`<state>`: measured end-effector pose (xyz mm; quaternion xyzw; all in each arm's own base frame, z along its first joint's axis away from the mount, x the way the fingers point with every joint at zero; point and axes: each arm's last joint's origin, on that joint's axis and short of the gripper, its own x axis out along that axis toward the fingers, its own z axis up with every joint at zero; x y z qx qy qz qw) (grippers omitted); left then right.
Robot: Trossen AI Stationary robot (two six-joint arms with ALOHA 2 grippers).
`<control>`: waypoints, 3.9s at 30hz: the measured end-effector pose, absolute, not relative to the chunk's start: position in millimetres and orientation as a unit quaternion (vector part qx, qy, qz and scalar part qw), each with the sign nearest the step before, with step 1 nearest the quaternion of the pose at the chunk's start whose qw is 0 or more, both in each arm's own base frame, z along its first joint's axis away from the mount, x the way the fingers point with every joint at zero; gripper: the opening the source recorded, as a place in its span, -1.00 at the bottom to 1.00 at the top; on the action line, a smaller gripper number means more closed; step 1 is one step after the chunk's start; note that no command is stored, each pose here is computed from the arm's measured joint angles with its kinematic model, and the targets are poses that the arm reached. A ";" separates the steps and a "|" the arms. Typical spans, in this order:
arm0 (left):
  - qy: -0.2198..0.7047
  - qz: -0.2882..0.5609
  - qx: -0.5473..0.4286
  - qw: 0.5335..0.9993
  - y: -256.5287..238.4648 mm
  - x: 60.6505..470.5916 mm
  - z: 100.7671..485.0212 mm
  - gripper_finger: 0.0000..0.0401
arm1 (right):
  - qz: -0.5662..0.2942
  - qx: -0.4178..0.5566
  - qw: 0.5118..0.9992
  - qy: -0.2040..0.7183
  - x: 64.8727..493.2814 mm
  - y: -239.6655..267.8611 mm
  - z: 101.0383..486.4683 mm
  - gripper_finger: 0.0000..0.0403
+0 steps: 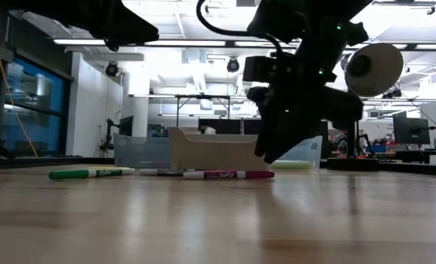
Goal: Pick & Place Markers
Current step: Put the dark red marker into the black bin
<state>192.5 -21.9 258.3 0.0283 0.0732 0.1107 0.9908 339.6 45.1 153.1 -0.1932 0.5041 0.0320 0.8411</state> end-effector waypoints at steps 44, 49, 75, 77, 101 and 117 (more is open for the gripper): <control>0.096 0.103 0.020 0.990 -22.2 191.9 253.8 -0.49 | 0.057 -0.112 0.823 0.554 343.4 41.0 128.1 -0.71; 0.097 0.103 0.021 0.990 -22.2 191.8 253.6 -0.49 | 0.066 -0.128 0.821 0.552 342.5 40.9 130.3 -0.76; 0.099 0.104 0.016 0.990 -22.2 191.7 253.2 -0.49 | 0.034 -0.208 0.793 0.572 368.2 47.4 206.3 -0.81; 0.099 0.104 0.015 0.990 -22.2 191.7 253.1 -0.49 | 0.027 -0.212 0.788 0.577 368.4 46.9 212.7 -0.81; 0.115 0.105 -0.008 0.988 -24.5 204.4 242.3 -0.49 | -0.009 -0.214 0.826 0.521 389.1 29.9 273.2 -0.81; 0.101 0.055 -0.037 0.993 -27.7 205.6 245.9 -0.49 | -0.016 -0.254 0.830 0.496 392.8 28.9 297.5 -0.82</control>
